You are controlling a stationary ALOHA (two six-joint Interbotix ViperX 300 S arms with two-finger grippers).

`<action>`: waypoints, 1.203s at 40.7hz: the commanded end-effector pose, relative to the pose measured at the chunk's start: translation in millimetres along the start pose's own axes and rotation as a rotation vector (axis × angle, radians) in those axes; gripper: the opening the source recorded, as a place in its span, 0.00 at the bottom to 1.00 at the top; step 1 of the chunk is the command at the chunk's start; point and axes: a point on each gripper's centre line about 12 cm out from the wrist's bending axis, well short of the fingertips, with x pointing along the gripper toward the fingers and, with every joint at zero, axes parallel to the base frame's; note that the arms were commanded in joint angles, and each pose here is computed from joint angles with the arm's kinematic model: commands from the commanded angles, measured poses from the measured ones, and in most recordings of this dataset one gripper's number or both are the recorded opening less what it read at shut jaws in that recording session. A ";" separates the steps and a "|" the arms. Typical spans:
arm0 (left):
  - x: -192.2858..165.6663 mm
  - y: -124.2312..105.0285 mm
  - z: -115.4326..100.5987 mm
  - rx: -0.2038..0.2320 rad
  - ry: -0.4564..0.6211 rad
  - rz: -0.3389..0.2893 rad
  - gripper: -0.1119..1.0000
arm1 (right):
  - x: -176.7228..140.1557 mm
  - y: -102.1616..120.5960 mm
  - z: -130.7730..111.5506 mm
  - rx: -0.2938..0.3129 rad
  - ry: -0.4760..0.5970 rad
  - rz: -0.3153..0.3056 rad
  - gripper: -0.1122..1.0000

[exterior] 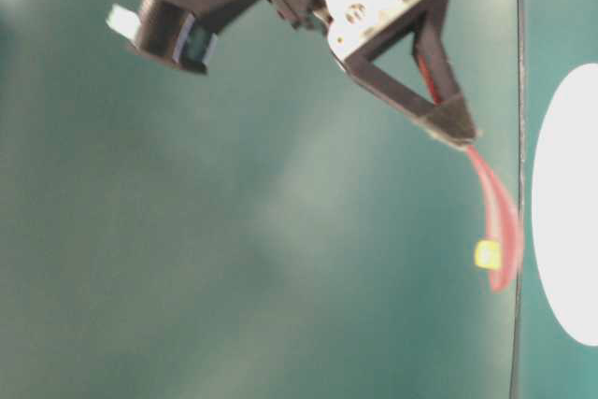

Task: Scoop the yellow hexagonal prism block from the bowl with a spoon using the right arm.
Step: 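Lift the spoon carrying the yellow block up out of the bowl, then hold the spoon level with the yellow block above the bowl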

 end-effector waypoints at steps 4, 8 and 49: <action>1.4 0.4 12.7 -0.001 -0.034 0.000 0.17 | -13.3 4.9 14.0 -0.012 -0.105 0.007 0.32; 1.4 0.4 12.7 -0.001 -0.034 0.000 0.17 | -17.4 8.4 15.9 -0.035 -0.144 0.013 0.32; 1.4 1.2 9.4 -0.001 -0.006 0.004 0.17 | -62.9 19.2 46.9 -0.115 -0.302 0.055 0.32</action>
